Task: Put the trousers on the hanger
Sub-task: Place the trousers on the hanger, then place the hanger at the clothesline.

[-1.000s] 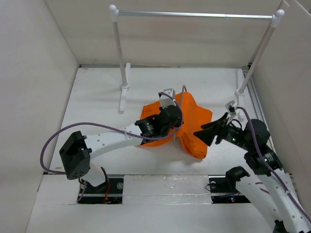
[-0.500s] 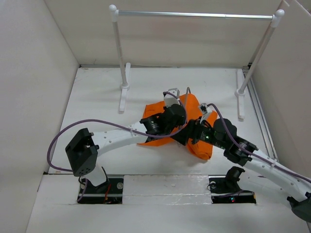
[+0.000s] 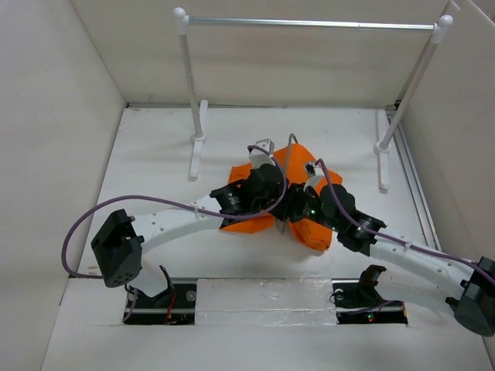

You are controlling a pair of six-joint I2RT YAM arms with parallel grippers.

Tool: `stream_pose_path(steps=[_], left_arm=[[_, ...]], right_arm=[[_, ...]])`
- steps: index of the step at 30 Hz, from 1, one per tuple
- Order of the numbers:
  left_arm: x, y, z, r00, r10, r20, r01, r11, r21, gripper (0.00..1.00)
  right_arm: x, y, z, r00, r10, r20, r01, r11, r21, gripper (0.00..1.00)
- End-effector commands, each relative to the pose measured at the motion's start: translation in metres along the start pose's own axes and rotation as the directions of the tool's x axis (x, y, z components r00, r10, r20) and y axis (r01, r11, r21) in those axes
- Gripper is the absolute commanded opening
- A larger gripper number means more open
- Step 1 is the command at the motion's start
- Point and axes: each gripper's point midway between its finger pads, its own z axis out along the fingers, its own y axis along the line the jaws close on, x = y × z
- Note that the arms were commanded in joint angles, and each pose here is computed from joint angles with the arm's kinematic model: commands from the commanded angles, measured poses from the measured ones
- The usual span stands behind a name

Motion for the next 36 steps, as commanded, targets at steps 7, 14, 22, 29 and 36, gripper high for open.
stream_pose_path(steps=[7, 14, 22, 29, 36], left_arm=[[-0.075, -0.06, -0.053, 0.985, -0.142, 0.098, 0.114, 0.961, 0.252, 0.0], [-0.128, -0.097, -0.071, 0.988, -0.077, 0.137, 0.029, 0.947, 0.319, 0.0], [-0.184, -0.138, -0.102, 0.983, -0.031, 0.179, -0.046, 0.912, 0.408, 0.45], [-0.221, -0.167, -0.153, 0.97, -0.006, 0.242, -0.123, 0.85, 0.512, 0.55], [-0.24, -0.145, -0.191, 0.943, -0.034, 0.332, -0.142, 0.858, 0.493, 0.57]], right_arm=[[-0.033, 0.04, -0.006, 0.982, 0.077, 0.173, -0.046, 0.984, -0.173, 0.08], [-0.078, 0.088, -0.043, 0.95, 0.133, 0.283, -0.039, 0.949, -0.313, 0.0], [-0.131, 0.103, -0.066, 0.926, 0.123, 0.356, 0.008, 0.938, -0.345, 0.0], [-0.192, 0.095, -0.089, 0.879, 0.074, 0.47, 0.095, 0.941, -0.325, 0.0], [-0.25, 0.082, -0.118, 0.82, 0.029, 0.572, 0.172, 0.94, -0.295, 0.0]])
